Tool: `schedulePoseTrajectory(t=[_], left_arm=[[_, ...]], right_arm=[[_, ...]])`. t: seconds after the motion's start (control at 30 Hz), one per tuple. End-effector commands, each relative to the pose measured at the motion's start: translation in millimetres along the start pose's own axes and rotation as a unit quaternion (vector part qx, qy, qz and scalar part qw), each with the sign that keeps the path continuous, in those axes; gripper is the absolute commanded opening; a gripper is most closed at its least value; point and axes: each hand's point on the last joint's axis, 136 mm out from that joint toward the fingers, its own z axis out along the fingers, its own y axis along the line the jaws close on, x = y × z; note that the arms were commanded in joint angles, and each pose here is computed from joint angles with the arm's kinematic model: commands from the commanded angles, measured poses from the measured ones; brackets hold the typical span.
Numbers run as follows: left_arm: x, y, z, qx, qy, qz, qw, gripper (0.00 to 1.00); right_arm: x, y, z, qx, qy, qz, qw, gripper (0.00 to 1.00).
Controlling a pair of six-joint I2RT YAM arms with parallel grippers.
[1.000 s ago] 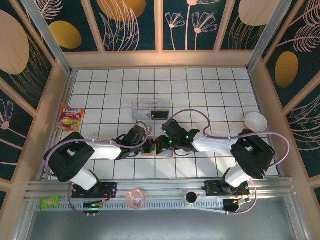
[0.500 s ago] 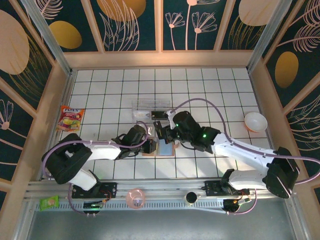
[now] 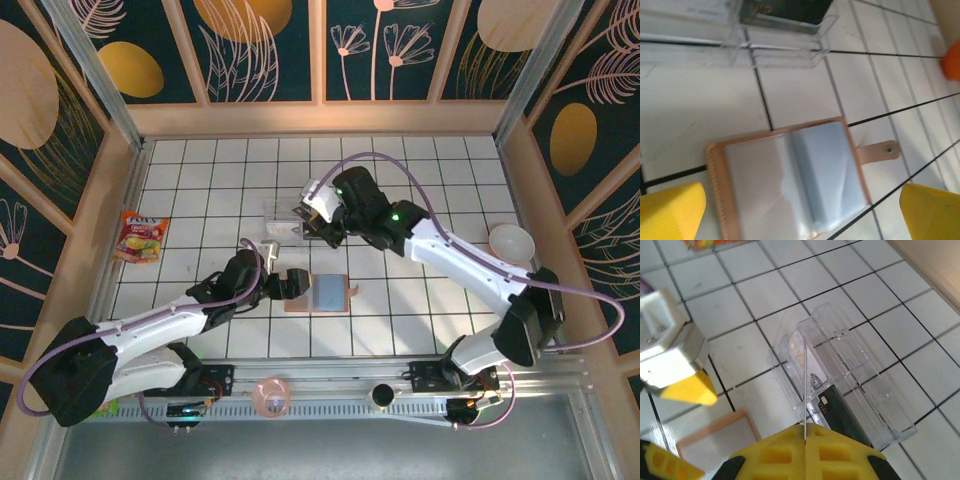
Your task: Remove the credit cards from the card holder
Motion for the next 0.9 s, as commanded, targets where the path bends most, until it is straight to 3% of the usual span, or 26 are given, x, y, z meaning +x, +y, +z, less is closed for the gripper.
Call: schedulePoseTrajectory(t=[0.0, 0.13, 0.47, 0.87], left_arm=[[6, 21, -4, -0.047, 0.009, -0.013, 0.999, 0.99], [2, 27, -7, -0.067, 0.006, -0.015, 0.998, 0.99], [-13, 39, -18, -0.118, -0.013, -0.006, 0.993, 0.99], [-10, 45, -15, -0.125, 0.001, -0.012, 0.992, 0.99]], right_arm=[[10, 5, 0, -0.048, 0.052, -0.1, 0.992, 0.0], [11, -14, 16, -0.055, 0.091, -0.131, 0.986, 0.0], [60, -45, 69, -0.055, 0.202, -0.158, 0.965, 0.0], [80, -49, 90, -0.057, 0.227, -0.188, 0.954, 0.0]])
